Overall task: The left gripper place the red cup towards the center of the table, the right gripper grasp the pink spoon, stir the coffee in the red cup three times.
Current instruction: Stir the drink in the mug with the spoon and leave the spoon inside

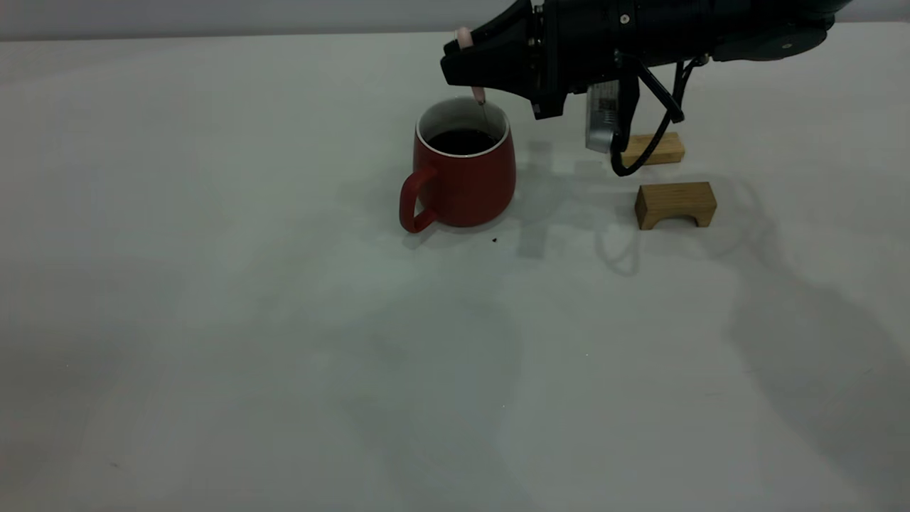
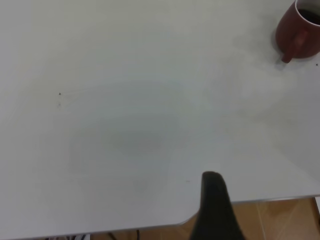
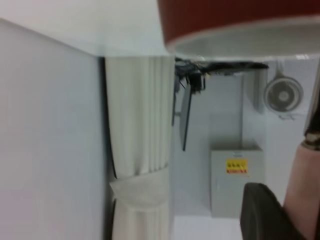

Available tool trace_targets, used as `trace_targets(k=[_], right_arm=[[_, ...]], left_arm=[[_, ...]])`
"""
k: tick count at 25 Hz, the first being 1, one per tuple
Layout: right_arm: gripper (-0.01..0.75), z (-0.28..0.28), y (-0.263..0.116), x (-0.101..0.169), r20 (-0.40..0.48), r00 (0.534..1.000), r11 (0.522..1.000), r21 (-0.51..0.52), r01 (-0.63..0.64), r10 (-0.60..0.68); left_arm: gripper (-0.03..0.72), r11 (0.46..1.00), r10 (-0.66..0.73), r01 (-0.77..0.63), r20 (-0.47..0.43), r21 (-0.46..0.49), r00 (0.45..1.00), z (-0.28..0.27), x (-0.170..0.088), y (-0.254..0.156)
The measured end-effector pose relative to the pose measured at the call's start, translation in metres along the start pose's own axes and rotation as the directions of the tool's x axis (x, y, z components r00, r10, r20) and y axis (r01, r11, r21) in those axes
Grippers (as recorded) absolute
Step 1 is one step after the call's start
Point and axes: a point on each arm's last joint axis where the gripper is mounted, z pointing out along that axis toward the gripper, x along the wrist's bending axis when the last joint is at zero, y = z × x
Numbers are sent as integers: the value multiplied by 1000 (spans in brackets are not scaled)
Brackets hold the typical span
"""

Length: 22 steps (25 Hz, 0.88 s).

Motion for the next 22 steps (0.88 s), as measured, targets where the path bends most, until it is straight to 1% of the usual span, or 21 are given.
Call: trace_targets(k=[4,9,14,18,20,22], right_arm=[[122,17,-1,3,38,999,998,58,36,-38],[122,26,-5,17,24,995,991,88,96,-99],[122,10,3,25,-14,997,995,68,77,-77],[122,1,5,16,-29,999,1000,10,28,-28],[122,1,3,12,-19,1000,1000,12,23,-22],[122,6,-2,9,3,1000,999,36,28,-28]], left_arm=[[586,1000,0,0,0,0,1000,0,0,0],[586,1000,0,0,0,0,1000,0,0,0],[586,1000,0,0,0,0,1000,0,0,0],[586,1000,-1,1,0,0,1000,0,0,0],[586,1000,-1,1,0,0,1000,0,0,0],[586,1000,-1,1,0,0,1000,0,0,0]])
